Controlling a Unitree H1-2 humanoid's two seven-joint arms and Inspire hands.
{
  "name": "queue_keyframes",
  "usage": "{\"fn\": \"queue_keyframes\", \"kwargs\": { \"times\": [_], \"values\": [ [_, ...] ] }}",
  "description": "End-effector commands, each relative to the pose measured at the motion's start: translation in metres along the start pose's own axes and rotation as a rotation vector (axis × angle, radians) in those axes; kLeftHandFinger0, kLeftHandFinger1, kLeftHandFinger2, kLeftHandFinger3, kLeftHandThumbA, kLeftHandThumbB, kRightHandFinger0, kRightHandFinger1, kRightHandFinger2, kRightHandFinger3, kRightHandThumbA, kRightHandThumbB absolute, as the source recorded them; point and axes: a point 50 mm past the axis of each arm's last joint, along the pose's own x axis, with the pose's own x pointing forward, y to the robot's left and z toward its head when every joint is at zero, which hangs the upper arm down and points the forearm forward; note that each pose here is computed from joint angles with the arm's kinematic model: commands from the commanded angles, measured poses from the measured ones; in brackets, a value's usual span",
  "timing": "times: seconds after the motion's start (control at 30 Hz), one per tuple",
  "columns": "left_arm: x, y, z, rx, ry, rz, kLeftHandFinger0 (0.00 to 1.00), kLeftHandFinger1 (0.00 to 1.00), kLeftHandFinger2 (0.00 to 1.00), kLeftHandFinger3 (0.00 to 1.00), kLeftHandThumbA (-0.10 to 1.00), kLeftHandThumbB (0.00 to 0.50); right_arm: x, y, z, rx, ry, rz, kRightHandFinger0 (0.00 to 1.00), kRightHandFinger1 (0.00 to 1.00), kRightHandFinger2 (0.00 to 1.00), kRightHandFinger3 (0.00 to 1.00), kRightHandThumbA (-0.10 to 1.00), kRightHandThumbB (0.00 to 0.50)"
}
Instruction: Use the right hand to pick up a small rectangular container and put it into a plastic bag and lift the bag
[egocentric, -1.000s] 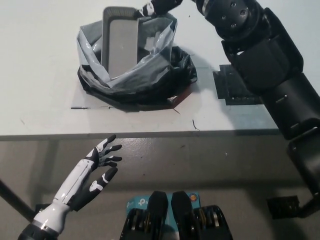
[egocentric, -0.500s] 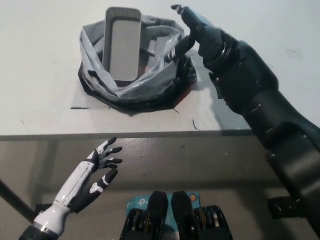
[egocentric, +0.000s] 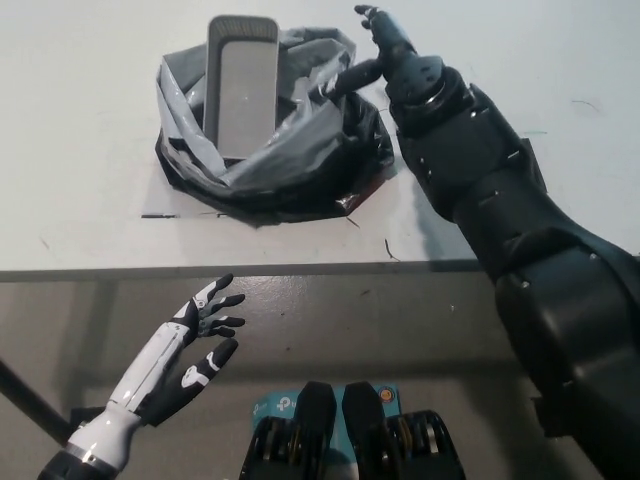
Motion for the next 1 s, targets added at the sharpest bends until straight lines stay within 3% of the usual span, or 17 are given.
{"fn": "queue_keyframes", "kwargs": {
  "times": [0.0, 0.13, 0.17, 0.27, 0.37, 0.57, 0.97],
  "values": [
    [0.002, 0.008, 0.009, 0.024, -0.047, -0.002, 0.77, 0.77, 0.88, 1.00, 0.84, 0.254, -0.004, -0.012, 0.061, 0.208, -0.134, -0.026, 1.00, 1.00, 1.00, 1.00, 1.00, 0.371],
    [0.001, 0.007, 0.009, 0.021, -0.046, 0.001, 0.78, 0.77, 0.88, 1.00, 0.83, 0.256, -0.003, -0.013, 0.059, 0.326, -0.111, 0.022, 1.00, 1.00, 1.00, 1.00, 1.00, 0.370],
    [0.001, 0.007, 0.009, 0.021, -0.046, 0.001, 0.77, 0.77, 0.88, 1.00, 0.83, 0.255, -0.003, -0.013, 0.058, 0.360, -0.107, 0.034, 1.00, 1.00, 1.00, 1.00, 1.00, 0.396],
    [0.001, 0.006, 0.009, 0.021, -0.047, -0.001, 0.77, 0.77, 0.88, 1.00, 0.82, 0.249, -0.001, -0.013, 0.051, 0.415, -0.073, 0.041, 1.00, 1.00, 1.00, 1.00, 1.00, 0.372],
    [0.002, 0.006, 0.009, 0.020, -0.048, 0.000, 0.77, 0.77, 0.88, 1.00, 0.82, 0.261, 0.000, -0.011, 0.042, 0.458, -0.025, 0.049, 1.00, 1.00, 1.00, 1.00, 1.00, 0.386],
    [0.002, 0.007, 0.009, 0.025, -0.054, -0.001, 0.77, 0.77, 0.88, 1.00, 0.82, 0.255, 0.003, -0.010, 0.021, 0.431, 0.012, 0.040, 1.00, 1.00, 1.00, 1.00, 1.00, 0.359],
    [0.001, 0.007, 0.009, 0.031, -0.051, 0.000, 0.77, 0.76, 0.89, 1.00, 0.83, 0.255, 0.004, -0.009, -0.017, 0.304, 0.115, -0.010, 1.00, 1.00, 1.00, 1.00, 1.00, 0.367]
  ]
}}
